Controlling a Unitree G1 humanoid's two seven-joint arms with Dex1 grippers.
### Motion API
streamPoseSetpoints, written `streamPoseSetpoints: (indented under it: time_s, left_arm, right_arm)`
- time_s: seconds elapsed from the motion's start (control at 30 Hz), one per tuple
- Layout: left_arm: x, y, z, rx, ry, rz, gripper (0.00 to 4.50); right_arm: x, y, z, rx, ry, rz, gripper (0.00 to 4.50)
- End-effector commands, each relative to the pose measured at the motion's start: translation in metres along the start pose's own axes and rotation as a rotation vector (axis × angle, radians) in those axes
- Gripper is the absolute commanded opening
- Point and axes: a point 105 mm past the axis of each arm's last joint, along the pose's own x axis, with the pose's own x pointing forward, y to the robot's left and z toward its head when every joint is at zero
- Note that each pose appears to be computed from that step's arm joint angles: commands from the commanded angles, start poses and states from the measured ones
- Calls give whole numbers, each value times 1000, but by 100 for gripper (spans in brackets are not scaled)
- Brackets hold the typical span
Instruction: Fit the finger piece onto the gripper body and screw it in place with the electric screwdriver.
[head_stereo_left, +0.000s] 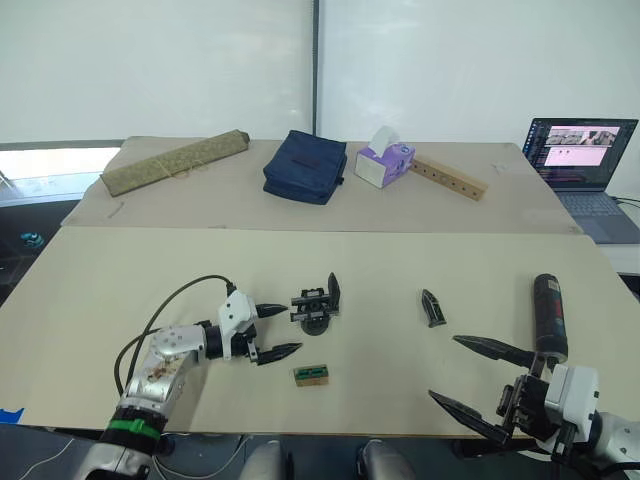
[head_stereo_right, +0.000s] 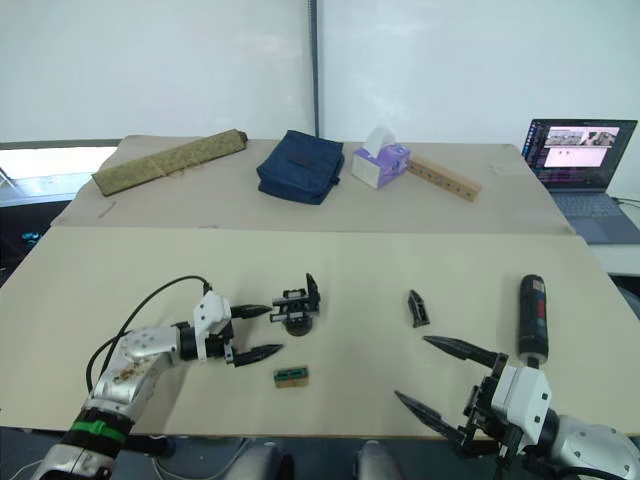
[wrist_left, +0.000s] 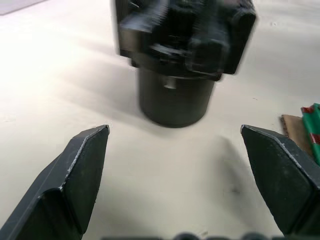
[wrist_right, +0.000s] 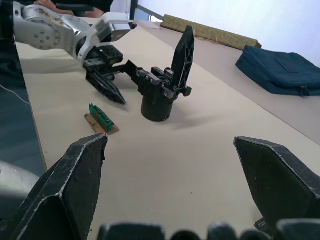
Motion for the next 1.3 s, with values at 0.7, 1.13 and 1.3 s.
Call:
streamPoseSetpoints:
  time_s: [0.7,1.13,1.3]
  left_arm:
    - [50,15,14,133,-5,-336,446]
    - [38,14,27,97,-151,-243,229]
    - [29,19,50,112,-176,78,229]
  right_arm:
    - [-7,10,9,-4,12,-13,450]
    - [-5,11,6,9,16,-6,450]
    - [-3,9,8,3,2,-4,450]
